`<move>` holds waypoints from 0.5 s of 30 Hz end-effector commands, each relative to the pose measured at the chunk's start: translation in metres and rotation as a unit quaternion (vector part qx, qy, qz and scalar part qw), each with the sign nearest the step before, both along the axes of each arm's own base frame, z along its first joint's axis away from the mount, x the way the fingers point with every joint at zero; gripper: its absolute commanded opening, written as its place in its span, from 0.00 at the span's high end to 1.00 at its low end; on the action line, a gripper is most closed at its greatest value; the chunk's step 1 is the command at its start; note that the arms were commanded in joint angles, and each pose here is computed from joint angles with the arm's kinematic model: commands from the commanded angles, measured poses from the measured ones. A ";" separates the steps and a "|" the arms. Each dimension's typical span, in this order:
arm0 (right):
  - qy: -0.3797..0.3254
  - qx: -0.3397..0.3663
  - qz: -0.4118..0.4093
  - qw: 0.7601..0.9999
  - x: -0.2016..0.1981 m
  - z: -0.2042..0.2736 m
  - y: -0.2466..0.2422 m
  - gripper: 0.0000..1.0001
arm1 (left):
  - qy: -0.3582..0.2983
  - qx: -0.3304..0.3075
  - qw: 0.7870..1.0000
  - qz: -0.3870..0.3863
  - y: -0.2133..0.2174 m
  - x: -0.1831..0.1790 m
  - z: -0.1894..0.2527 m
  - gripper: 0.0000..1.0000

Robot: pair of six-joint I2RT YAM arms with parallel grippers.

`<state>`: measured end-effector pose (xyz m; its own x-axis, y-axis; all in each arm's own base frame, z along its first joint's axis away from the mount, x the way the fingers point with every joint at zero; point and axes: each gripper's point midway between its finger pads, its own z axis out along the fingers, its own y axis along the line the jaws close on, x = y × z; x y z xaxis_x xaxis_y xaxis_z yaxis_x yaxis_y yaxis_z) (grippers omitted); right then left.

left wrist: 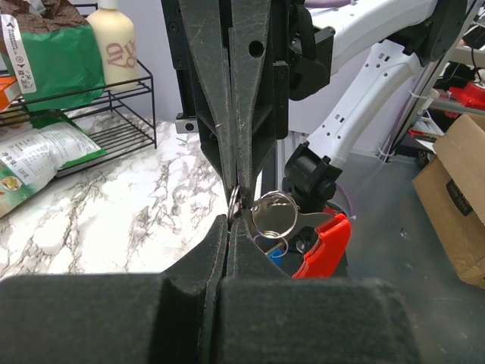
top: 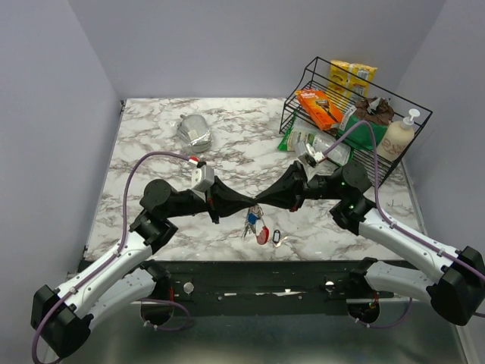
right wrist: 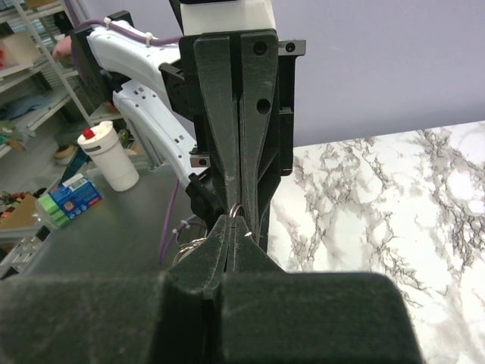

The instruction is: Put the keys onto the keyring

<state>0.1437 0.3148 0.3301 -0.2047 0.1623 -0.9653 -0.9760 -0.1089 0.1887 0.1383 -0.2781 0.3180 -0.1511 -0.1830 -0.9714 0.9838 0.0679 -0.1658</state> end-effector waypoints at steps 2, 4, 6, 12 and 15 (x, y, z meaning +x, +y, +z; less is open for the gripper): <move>-0.010 0.008 -0.006 1.000 0.000 -0.001 0.000 0.99 | -0.020 -0.010 0.999 0.028 0.007 0.003 0.009 1.00; -0.001 0.005 -0.011 1.000 0.003 -0.003 0.001 0.98 | -0.021 -0.006 0.999 0.029 0.008 0.002 0.008 1.00; 0.004 0.005 -0.021 1.000 0.007 -0.003 0.001 0.85 | -0.018 0.002 0.999 0.034 0.008 0.004 0.005 1.00; 0.010 0.010 -0.080 0.997 0.018 0.003 -0.007 0.33 | -0.018 0.029 0.998 0.052 0.010 0.010 -0.005 1.00; 0.005 0.005 -0.105 0.994 0.021 0.003 -0.012 0.25 | -0.019 0.044 0.997 0.062 0.012 0.013 -0.010 1.00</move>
<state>0.1547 0.3103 0.3340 -0.2002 0.1993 -0.9593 -0.9792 -0.0072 0.2029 0.1437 -0.2713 0.3017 -0.1435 -0.1271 -0.9815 0.9766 0.1425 -0.1612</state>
